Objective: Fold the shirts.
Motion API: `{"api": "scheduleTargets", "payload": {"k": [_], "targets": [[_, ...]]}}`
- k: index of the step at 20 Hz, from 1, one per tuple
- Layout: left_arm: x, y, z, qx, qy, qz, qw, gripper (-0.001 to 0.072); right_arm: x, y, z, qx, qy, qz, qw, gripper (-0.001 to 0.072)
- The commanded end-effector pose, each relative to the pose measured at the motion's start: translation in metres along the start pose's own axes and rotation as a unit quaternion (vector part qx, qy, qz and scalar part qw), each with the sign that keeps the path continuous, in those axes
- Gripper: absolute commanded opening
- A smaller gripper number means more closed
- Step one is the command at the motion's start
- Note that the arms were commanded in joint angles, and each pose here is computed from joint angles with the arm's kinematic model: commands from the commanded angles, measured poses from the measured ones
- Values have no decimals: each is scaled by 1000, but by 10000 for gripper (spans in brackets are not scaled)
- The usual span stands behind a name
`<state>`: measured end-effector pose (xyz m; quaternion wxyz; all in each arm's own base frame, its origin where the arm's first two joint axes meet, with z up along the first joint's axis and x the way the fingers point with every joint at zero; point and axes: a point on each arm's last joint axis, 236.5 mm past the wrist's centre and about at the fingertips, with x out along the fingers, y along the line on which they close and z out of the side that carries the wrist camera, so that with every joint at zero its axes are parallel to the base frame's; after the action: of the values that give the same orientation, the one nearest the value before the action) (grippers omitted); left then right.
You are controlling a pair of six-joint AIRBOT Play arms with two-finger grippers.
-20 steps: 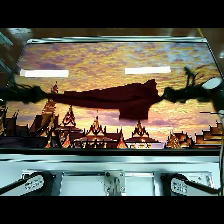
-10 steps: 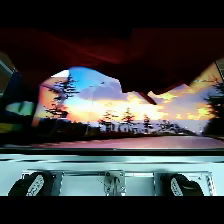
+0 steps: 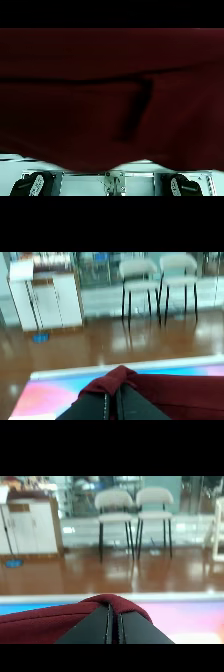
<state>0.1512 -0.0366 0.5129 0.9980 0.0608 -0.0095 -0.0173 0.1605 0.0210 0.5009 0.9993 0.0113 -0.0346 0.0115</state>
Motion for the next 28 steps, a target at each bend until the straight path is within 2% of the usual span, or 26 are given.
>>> {"api": "scheduleTargets", "payload": {"k": [1,3,7,9,12,14,17,21,25,28], "targets": [[25,6,-81,-26,142,-6,989,40,20,-14,-52,7,116,-19,993,64],[49,9,-135,-51,218,-18,974,40,51,-20,-93,19,205,-12,978,64],[89,12,-273,-110,384,-34,916,40,125,-30,-230,61,427,19,902,63],[112,15,-337,-140,437,-34,888,40,176,-31,-300,98,474,36,874,63],[160,23,-406,-182,476,-26,860,40,244,-14,-390,108,506,49,854,63],[200,32,-441,-206,484,-20,850,40,290,7,-433,115,491,54,862,63],[266,35,-479,-258,467,-21,845,40,353,17,-463,132,419,38,897,63],[343,21,-501,-257,420,-56,868,41,402,6,-478,142,337,13,931,64],[393,13,-521,-237,380,-41,893,41,416,-1,-515,142,333,-1,932,64],[401,-3,-547,-234,391,-43,889,41,411,1,-546,154,362,-6,919,64]]}}
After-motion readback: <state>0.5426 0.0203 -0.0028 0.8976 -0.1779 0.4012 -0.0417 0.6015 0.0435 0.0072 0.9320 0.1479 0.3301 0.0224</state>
